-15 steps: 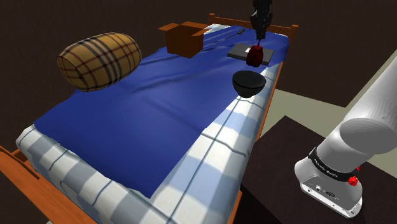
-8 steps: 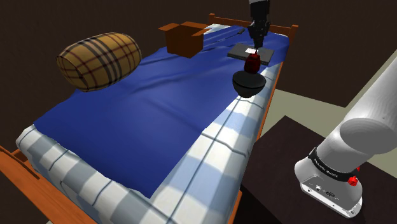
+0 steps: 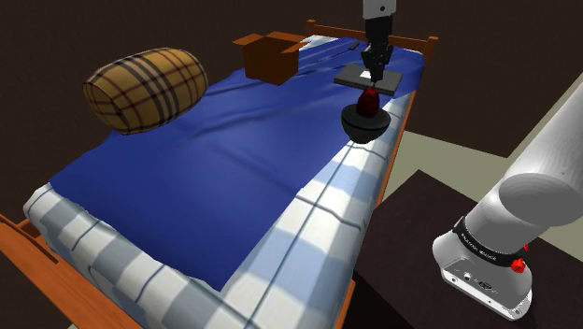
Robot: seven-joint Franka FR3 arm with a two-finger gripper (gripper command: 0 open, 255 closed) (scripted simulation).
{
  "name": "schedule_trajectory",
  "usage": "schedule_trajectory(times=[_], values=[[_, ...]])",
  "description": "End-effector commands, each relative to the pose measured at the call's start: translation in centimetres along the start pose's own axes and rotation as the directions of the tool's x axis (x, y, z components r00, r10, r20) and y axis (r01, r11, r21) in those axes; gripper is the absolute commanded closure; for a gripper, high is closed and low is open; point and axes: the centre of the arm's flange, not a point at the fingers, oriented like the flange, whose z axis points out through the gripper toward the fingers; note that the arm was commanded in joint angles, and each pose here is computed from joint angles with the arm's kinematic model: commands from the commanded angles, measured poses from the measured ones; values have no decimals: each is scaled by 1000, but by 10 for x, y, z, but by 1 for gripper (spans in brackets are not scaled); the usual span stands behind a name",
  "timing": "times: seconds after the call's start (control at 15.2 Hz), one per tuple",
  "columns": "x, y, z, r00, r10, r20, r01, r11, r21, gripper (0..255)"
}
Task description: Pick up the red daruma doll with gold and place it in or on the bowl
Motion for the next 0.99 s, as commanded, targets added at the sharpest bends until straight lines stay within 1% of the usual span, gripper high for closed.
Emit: schedule_trajectory(times=[0.0, 0.33, 0.4, 0.73, 0.92], values=[[0, 0, 1, 1000, 0, -1, 0, 1000, 0, 255], [0, 0, 1, 1000, 0, -1, 0, 1000, 0, 255], [0, 0, 1, 1000, 0, -1, 0, 1000, 0, 0], [0, 0, 1, 1000, 0, -1, 0, 1000, 0, 0], [0, 0, -38, 1000, 0, -1, 0, 1000, 0, 0]])
